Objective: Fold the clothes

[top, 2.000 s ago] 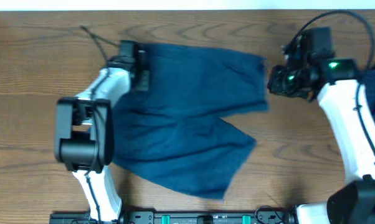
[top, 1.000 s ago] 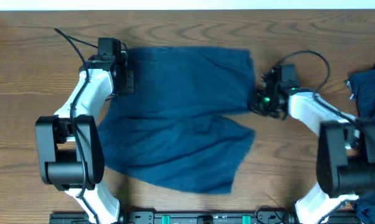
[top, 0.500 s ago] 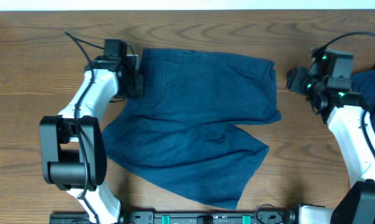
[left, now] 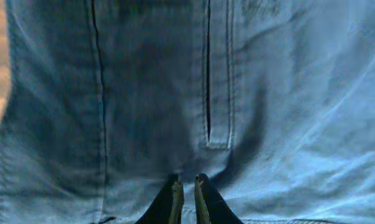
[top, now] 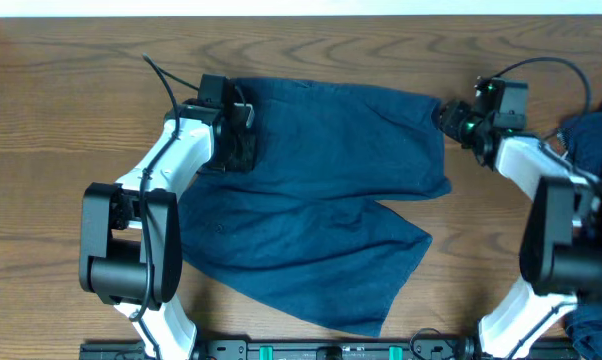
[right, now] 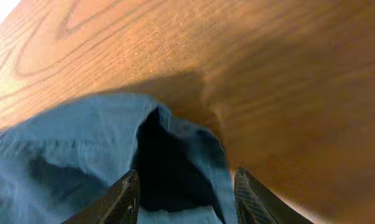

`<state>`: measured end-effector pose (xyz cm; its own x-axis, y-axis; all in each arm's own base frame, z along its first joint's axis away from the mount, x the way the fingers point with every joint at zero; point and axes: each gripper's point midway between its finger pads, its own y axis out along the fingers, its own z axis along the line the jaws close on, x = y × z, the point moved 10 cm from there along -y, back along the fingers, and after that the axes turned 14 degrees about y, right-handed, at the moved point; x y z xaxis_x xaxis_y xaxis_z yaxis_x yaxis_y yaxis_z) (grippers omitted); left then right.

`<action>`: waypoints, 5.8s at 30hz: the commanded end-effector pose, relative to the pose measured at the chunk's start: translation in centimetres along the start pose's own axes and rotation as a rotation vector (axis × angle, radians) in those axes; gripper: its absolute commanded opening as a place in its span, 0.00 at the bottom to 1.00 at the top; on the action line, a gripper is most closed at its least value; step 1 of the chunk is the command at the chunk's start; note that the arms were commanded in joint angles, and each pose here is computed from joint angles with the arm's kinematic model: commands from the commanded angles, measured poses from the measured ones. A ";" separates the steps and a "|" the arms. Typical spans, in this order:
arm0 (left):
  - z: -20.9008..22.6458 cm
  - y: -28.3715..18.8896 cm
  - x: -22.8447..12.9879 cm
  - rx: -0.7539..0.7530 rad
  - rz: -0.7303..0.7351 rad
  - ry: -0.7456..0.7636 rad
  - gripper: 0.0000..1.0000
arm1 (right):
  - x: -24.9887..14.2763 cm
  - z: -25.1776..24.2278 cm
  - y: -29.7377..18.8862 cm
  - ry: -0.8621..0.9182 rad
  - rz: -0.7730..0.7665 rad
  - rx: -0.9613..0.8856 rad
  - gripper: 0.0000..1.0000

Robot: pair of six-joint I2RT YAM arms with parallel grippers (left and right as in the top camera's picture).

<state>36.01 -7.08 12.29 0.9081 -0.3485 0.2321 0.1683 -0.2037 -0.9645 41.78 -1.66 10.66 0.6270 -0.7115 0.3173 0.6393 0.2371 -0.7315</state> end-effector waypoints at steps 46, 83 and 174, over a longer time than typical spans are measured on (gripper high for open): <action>0.1 1.5 -1.5 -0.003 0.047 -0.004 0.16 | 2.0 1.7 1.2 0.171 0.256 0.190 0.36; 0.1 1.5 -1.5 -0.003 0.048 -0.004 0.27 | 3.9 0.8 -1.1 -0.003 0.198 0.127 0.32; 8.7 -1.2 2.0 0.258 -0.169 -0.164 0.06 | -8.6 -1.7 -3.9 -0.284 0.416 -0.374 0.01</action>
<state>41.43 0.30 12.82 0.8967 -0.1665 0.4100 0.4129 -0.0187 -0.9106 32.37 4.17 9.26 0.9393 -0.3417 0.0302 0.1165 0.2351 -0.9650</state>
